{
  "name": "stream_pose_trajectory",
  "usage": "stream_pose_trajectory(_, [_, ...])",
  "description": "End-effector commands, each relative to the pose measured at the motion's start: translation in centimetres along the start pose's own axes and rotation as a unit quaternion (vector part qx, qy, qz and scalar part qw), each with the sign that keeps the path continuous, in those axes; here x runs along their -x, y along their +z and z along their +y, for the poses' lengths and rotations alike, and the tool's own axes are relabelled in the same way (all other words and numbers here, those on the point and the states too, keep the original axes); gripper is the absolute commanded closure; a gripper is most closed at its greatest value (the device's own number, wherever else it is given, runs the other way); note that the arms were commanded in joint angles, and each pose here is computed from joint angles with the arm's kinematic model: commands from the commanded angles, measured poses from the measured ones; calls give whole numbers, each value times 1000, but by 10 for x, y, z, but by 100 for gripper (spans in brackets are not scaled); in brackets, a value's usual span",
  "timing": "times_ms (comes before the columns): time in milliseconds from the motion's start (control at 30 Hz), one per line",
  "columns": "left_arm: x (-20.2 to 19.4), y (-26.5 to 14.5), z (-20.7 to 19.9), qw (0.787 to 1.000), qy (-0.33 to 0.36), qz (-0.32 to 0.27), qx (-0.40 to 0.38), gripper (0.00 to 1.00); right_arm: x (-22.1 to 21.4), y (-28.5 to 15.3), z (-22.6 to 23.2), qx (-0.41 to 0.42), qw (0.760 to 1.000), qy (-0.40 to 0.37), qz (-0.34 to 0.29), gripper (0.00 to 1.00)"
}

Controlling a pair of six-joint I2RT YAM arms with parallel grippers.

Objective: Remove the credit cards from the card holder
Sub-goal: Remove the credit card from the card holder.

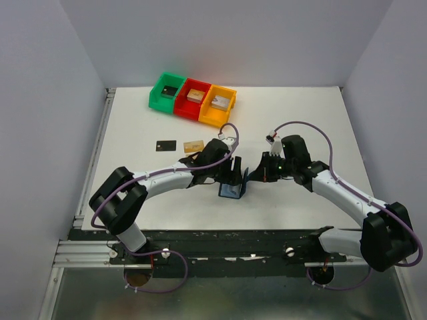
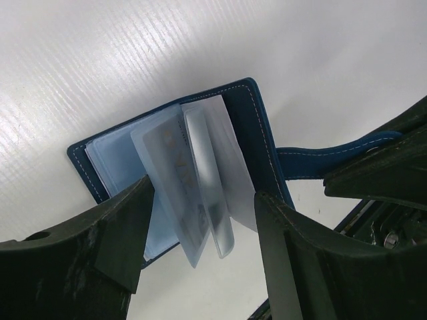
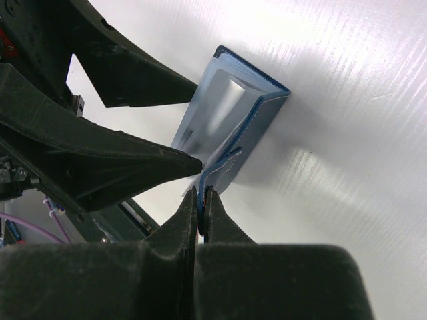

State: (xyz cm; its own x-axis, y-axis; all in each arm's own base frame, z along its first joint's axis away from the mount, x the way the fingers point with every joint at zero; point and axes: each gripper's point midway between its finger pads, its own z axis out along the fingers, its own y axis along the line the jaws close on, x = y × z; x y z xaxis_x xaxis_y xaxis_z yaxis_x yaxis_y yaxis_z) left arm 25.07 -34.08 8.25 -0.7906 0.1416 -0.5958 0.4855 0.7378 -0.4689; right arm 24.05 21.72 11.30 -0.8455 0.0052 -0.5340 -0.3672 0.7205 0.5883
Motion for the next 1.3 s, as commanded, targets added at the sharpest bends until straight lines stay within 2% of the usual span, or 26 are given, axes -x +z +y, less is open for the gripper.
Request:
stream_pose_trajectory(0, [1,2,-9,1000,11,6,-19,27,3,0,2,3,1000,-8,3,100])
stream_pose_trajectory(633, [13,-12,-3,999,24,-31,9,27,-1,0,-8,-21,1000,-5,3,100])
stream_pose_trajectory(1267, [5,-4,3,999,30,-7,18,28,-19,7,-43,-100,994,33,29,100])
